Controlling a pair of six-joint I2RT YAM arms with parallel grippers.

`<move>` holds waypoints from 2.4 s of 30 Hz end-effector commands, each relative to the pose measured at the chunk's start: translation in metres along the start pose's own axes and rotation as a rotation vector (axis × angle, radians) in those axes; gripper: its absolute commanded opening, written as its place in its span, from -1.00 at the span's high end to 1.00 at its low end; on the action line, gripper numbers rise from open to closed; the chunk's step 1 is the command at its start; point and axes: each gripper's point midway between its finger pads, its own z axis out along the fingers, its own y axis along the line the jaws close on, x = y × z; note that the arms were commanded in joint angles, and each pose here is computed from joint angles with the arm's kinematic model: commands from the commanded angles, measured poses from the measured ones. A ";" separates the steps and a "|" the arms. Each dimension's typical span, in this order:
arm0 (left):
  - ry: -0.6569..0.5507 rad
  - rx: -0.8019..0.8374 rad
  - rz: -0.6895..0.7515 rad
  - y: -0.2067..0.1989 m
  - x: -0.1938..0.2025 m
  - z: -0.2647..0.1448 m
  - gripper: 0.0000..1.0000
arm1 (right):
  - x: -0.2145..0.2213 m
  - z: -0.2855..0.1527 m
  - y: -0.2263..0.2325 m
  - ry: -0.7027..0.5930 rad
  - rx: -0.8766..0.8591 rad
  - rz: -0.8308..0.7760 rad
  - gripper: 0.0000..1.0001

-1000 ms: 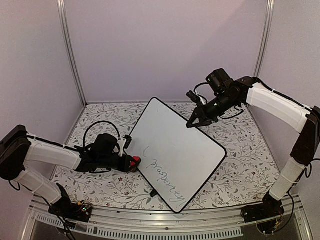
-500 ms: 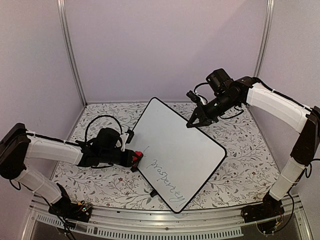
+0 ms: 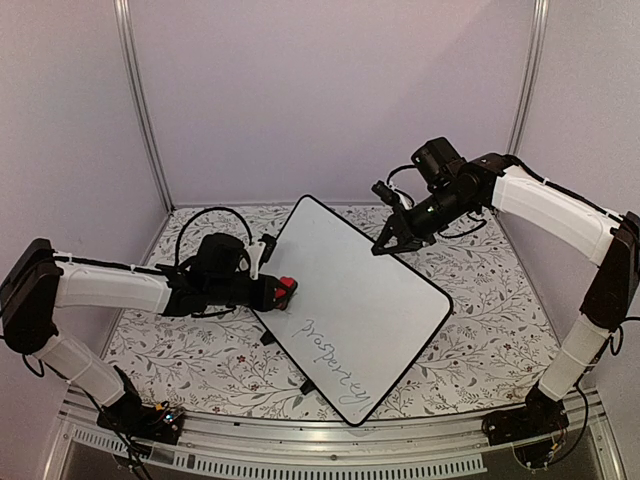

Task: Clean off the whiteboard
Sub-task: Erase the center of the whiteboard.

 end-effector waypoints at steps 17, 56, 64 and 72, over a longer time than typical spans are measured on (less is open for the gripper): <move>0.199 -0.100 0.014 0.015 0.090 -0.003 1.00 | 0.013 0.015 0.006 0.064 -0.022 -0.054 1.00; 0.009 -0.118 0.102 0.009 -0.002 0.011 1.00 | 0.014 0.016 0.006 0.067 -0.025 -0.052 1.00; 0.011 -0.072 0.127 -0.005 -0.013 0.012 1.00 | 0.014 0.018 0.005 0.072 -0.025 -0.049 1.00; 0.111 -0.094 0.120 0.002 0.037 0.015 1.00 | 0.013 0.018 0.005 0.072 -0.027 -0.049 1.00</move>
